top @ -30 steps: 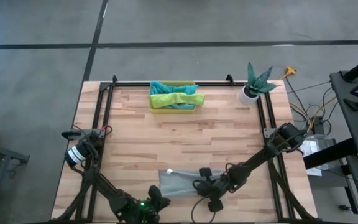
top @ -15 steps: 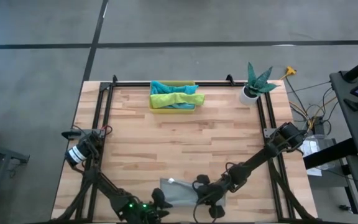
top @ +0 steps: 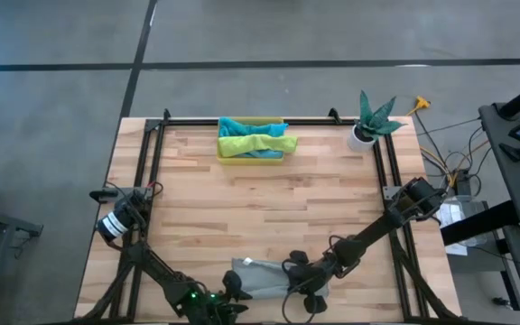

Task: Roll microfiber towels into tight, uniform cylinder then place into a basket
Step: Roll the gray towel

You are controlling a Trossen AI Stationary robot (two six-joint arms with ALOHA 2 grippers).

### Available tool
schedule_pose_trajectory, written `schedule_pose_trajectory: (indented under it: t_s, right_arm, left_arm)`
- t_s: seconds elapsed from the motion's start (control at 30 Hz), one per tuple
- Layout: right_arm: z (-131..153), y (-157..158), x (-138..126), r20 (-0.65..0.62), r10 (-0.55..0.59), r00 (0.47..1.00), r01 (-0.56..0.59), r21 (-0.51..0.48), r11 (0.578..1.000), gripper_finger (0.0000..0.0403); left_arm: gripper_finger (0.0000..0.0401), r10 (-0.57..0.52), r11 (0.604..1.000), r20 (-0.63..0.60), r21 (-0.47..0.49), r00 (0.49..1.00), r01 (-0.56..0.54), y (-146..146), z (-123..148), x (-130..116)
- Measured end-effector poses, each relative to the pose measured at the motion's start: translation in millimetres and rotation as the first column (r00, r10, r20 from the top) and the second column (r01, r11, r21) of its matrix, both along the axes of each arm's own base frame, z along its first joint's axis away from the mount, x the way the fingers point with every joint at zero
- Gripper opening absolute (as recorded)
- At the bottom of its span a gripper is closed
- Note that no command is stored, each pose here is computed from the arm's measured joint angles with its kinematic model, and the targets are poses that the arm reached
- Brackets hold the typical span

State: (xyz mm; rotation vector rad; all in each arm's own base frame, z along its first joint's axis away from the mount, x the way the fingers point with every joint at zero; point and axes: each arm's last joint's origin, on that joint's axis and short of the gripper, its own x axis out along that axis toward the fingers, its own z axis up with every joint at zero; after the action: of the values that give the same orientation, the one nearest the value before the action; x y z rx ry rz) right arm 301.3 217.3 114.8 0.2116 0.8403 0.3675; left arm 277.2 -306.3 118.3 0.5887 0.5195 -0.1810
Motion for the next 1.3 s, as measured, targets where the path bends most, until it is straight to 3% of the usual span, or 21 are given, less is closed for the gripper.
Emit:
schedule_pose_trajectory:
  t_s: [0.4, 0.8, 1.13, 1.3]
  right_arm:
    - [-5, -4, -3, -0.002, -0.022, 1.000, 0.022, -0.023, 0.999, 0.0009]
    - [-3, 1, -4, 0.006, 0.004, 1.000, -0.004, 0.001, 1.000, 0.0009]
    - [-3, 1, -5, 0.000, 0.016, 1.000, -0.016, 0.009, 1.000, 0.0009]
    - [-4, 0, -6, -0.004, 0.016, 1.000, -0.016, 0.007, 1.000, 0.0009]
  left_arm:
    - [0.0165, 0.066, 0.996, -0.022, -0.056, 0.998, -0.067, 4, -14, 9]
    - [0.0117, 0.119, 0.990, -0.058, 0.083, 0.991, -0.114, 12, -13, 5]
    - [0.0116, 0.213, 0.972, -0.304, -0.031, 0.928, -0.234, 16, 17, 11]
    - [0.0116, 0.218, 0.962, -0.330, -0.088, 0.918, -0.260, 19, 27, 25]
